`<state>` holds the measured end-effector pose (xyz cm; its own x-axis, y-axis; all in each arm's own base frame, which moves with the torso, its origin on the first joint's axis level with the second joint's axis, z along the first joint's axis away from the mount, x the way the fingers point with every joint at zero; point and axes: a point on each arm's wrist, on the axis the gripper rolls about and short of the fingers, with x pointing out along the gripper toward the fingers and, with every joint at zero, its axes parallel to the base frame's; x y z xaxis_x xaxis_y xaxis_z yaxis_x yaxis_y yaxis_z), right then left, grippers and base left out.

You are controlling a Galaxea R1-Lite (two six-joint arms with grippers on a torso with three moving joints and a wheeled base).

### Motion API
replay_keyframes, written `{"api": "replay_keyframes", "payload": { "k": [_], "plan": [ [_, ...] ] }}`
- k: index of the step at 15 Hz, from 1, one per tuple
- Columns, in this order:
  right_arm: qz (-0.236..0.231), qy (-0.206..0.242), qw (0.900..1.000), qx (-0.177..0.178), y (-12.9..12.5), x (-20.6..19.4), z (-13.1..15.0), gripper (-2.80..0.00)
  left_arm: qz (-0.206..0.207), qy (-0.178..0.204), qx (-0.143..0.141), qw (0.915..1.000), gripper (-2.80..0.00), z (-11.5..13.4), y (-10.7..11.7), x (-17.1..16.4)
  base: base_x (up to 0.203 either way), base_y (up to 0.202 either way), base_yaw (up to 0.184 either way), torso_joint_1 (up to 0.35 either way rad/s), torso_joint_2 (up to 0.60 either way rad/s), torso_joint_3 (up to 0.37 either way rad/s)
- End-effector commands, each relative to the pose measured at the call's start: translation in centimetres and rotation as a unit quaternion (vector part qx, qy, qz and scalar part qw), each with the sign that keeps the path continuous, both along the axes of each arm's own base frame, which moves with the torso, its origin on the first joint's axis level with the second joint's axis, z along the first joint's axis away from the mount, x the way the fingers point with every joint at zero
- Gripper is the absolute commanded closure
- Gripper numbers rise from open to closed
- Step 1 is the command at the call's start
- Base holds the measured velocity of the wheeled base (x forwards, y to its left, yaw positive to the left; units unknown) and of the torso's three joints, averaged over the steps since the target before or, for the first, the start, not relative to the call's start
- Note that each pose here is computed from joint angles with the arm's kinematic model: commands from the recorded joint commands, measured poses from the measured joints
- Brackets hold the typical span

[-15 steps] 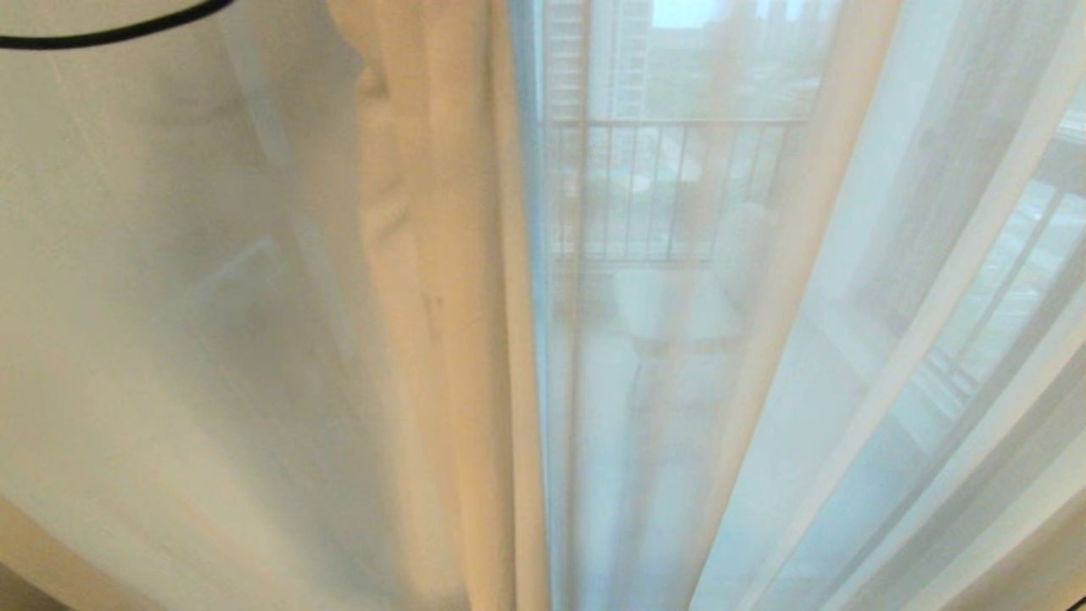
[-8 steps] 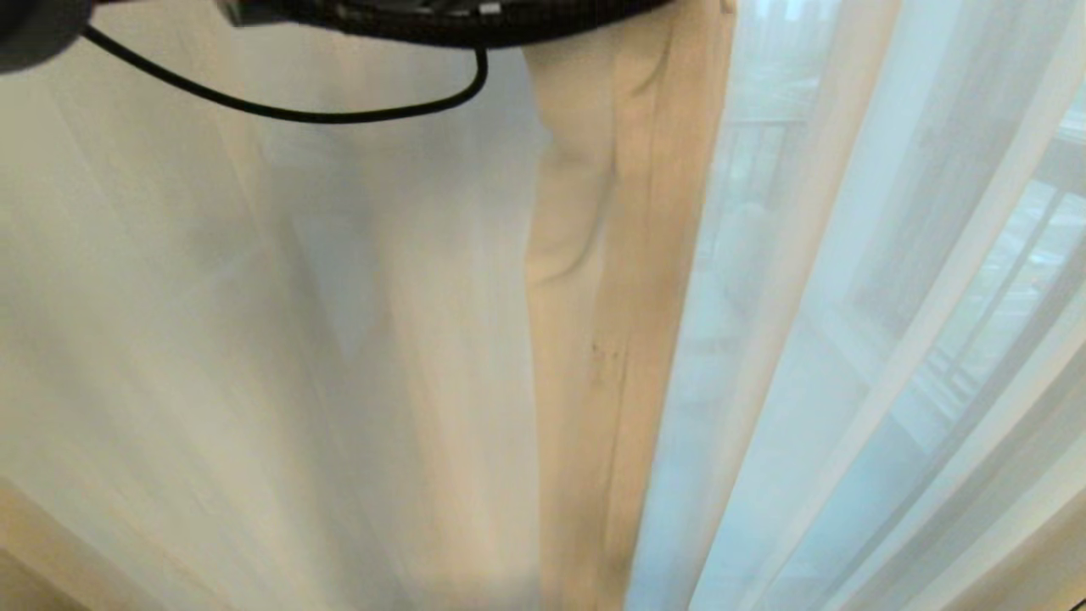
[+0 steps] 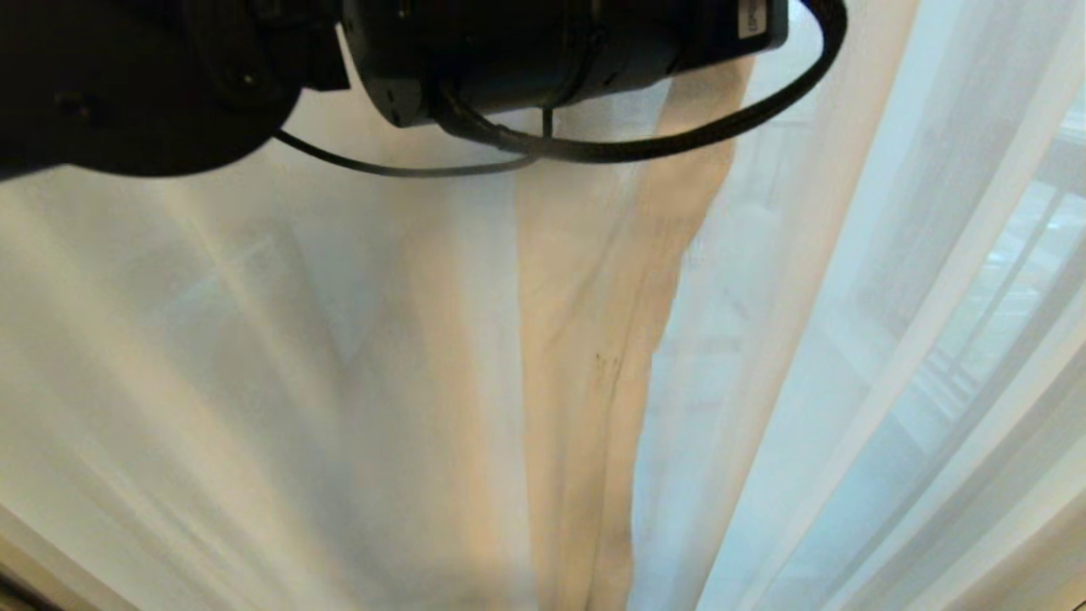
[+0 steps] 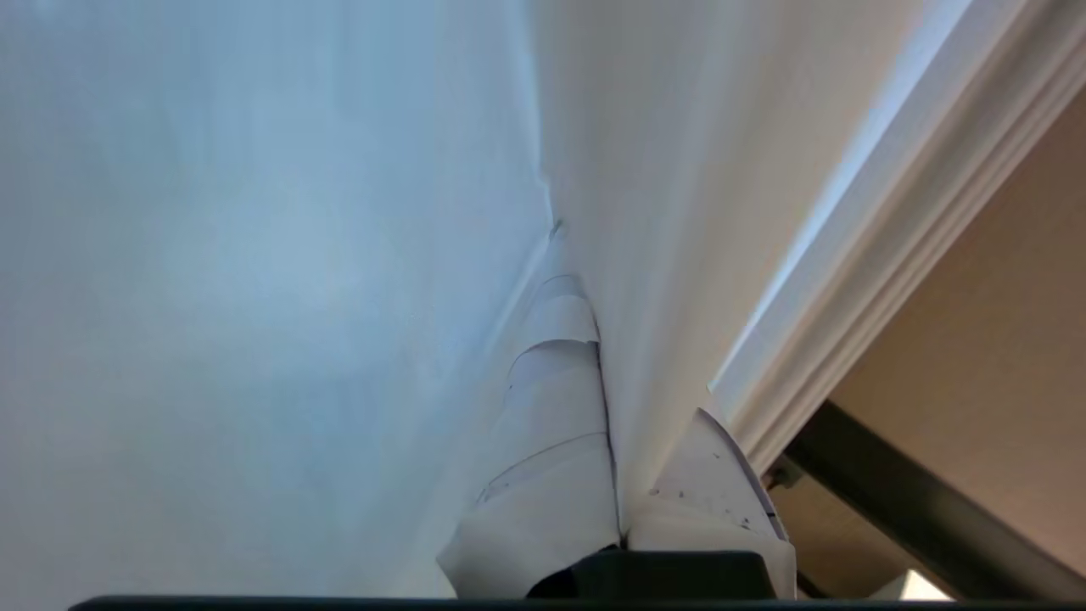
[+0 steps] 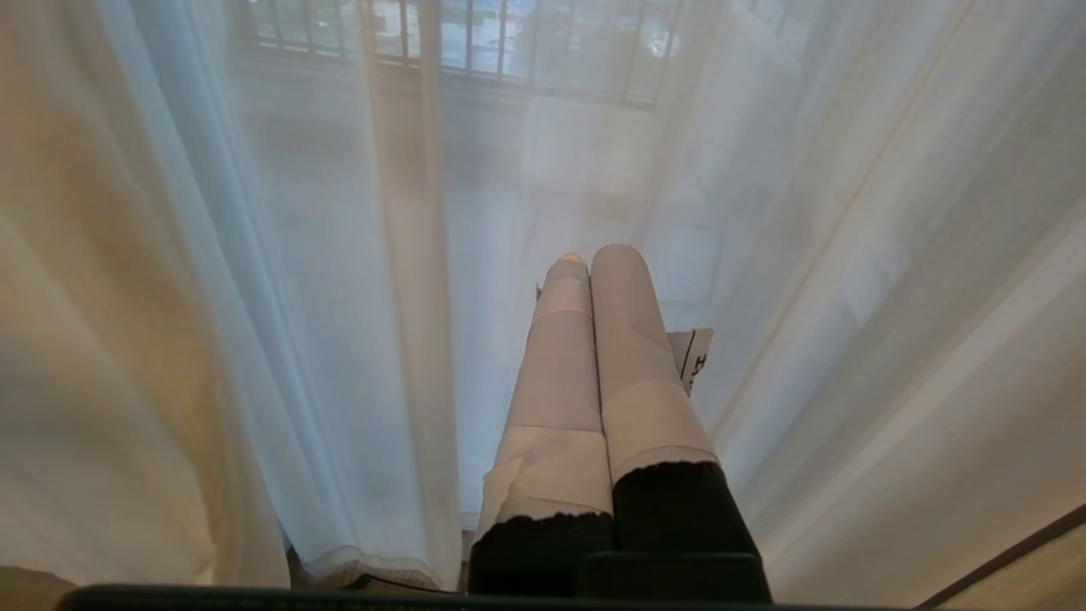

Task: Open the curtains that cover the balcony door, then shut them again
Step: Close the inner curtains on both sides

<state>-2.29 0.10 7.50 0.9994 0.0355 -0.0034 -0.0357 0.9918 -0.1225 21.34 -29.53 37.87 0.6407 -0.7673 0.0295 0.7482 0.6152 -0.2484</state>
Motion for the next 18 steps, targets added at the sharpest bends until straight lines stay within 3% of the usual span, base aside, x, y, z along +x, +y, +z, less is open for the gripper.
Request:
{"api": "replay_keyframes", "payload": {
  "k": [1, 3, 8, 11, 14, 18],
  "plan": [
    [0.001, 0.001, 1.000, -0.001, 0.0, 0.0, 0.0, 0.00, 0.001, 0.014, 0.014, 0.9998, 0.00, -1.3, -1.0, 0.6, 0.000, 0.000, 0.000, 0.000, 0.00, 0.000],
    [0.000, 0.001, 1.000, -0.001, 0.0, 0.0, 0.0, 0.00, 0.019, 0.016, 0.015, 0.9996, 0.00, -1.4, -0.7, 1.2, 0.000, 0.000, 0.000, 0.000, 0.00, 0.000],
    [0.001, 0.001, 1.000, -0.001, 0.0, 0.0, 0.0, 0.00, 0.121, 0.015, 0.012, 0.9925, 0.00, -1.2, 1.6, 3.6, 0.000, 0.000, 0.000, 0.000, 0.00, 0.000],
    [0.001, 0.001, 1.000, -0.001, 0.0, 0.0, 0.0, 0.00, 0.200, 0.008, 0.017, 0.9796, 0.00, -0.8, 4.1, 5.3, 0.000, 0.000, 0.000, 0.000, 0.00, 0.000],
    [0.001, 0.001, 1.000, -0.001, 0.0, 0.0, 0.0, 0.00, 0.270, 0.004, 0.049, 0.9617, 0.00, -0.9, 6.7, 6.7, 0.000, 0.000, 0.000, 0.000, 0.00, 0.000],
    [0.001, 0.001, 1.000, -0.001, 0.0, 0.0, 0.0, 0.00, 0.333, 0.013, 0.069, 0.9403, 0.00, -1.0, 10.2, 8.8, 0.000, 0.000, 0.000, 0.000, 0.00, 0.000]
  ]
}}
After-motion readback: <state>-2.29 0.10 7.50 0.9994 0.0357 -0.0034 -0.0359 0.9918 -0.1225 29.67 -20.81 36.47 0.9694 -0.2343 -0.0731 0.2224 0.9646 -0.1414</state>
